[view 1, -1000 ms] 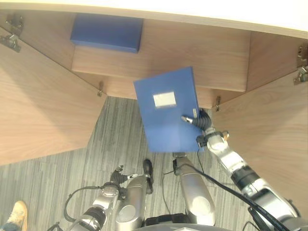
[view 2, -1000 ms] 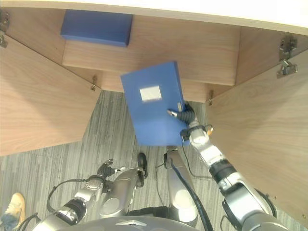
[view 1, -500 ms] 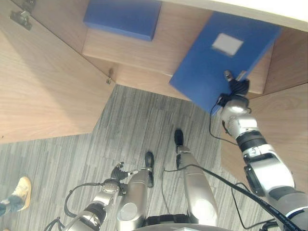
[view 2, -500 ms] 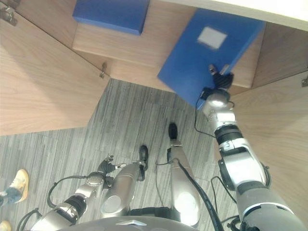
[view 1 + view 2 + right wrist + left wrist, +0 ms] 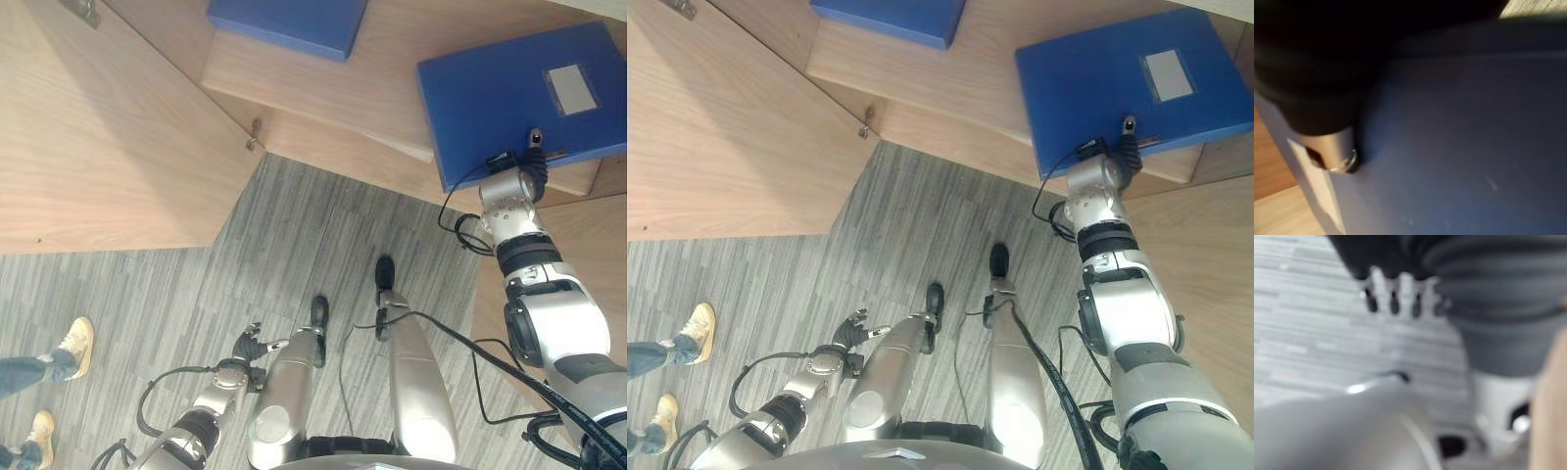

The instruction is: Put the empty folder in the office cabinet

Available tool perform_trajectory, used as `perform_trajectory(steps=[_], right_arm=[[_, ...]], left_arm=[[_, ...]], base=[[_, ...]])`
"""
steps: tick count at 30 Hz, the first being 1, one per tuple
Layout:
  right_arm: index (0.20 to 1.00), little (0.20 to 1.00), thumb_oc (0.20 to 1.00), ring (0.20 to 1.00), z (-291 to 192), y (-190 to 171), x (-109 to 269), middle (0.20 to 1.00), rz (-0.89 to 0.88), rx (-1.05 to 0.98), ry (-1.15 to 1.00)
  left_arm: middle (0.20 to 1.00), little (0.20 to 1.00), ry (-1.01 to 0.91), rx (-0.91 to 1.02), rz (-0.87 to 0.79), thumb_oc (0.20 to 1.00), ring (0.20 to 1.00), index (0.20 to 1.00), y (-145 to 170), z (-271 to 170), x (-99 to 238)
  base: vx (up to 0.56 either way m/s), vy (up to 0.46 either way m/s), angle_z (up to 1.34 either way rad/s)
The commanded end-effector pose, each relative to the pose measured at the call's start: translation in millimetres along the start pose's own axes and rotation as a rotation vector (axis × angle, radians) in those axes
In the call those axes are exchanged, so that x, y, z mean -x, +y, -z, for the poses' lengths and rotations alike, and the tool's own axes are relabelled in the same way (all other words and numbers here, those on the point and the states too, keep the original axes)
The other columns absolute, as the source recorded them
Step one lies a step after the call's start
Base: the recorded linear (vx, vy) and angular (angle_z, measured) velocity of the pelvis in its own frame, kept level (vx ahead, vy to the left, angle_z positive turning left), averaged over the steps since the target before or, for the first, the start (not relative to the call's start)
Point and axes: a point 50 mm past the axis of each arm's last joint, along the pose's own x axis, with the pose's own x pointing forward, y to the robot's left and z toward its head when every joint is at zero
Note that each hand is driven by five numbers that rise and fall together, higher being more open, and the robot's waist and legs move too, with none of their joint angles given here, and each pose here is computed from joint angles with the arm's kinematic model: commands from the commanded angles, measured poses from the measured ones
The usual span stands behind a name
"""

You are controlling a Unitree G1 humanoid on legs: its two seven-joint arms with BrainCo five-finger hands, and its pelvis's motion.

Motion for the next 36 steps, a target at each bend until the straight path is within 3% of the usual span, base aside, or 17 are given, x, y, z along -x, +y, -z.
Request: perform_trajectory(steps=[1, 9, 16, 27, 32, 33, 36], right_arm=[[0.200, 0.200, 0.200, 0.200, -63, 7, -2, 0.200, 0.036, -0.163, -0.242], [0.200, 0.200, 0.200, 0.200, -96, 32, 7, 0.200, 0.006, -0.116, -0.421], [0.200, 0.200, 0.200, 0.200, -115, 32, 12, 0.200, 0.015, -0.391, -0.462], [0.200, 0.200, 0.200, 0.200, -116, 48, 14, 0.200, -0.013, -0.415, -0.351], [0.200, 0.200, 0.200, 0.200, -110, 64, 16, 0.200, -0.104, -0.321, -0.281], [1.000, 1.000, 1.000, 1.000, -107, 65, 15, 1.000, -0.099, -0.317, -0.244], [1.000, 1.000, 1.000, 1.000, -97, 69, 11, 1.000, -0.152, -0.185, -0.155]], left_arm=[[1.000, 1.000, 0.170, 0.029, 0.042, 1.000, 1.000, 1.000, -14, 58, 21], [1.000, 1.000, 0.206, 0.037, 0.065, 1.000, 1.000, 1.000, -12, 70, 28], [1.000, 1.000, 0.216, 0.065, 0.079, 1.000, 1.000, 1.000, -15, 80, 34], [1.000, 1.000, 0.238, 0.085, 0.067, 1.000, 1.000, 1.000, -6, 91, 46], [1.000, 1.000, 0.246, 0.106, 0.046, 1.000, 1.000, 1.000, 1, 93, 50], [1.000, 1.000, 0.246, 0.107, 0.042, 1.000, 1.000, 1.000, 2, 93, 50], [1.000, 1.000, 0.248, 0.111, 0.034, 1.000, 1.000, 1.000, 4, 95, 52]], base=[[0.06, -0.032, 0.00], [0.07, -0.024, 0.03], [0.10, -0.038, 0.01], [0.06, -0.056, 0.00], [0.01, -0.045, -0.03], [0.00, 0.000, 0.00], [-0.01, -0.012, 0.00]])
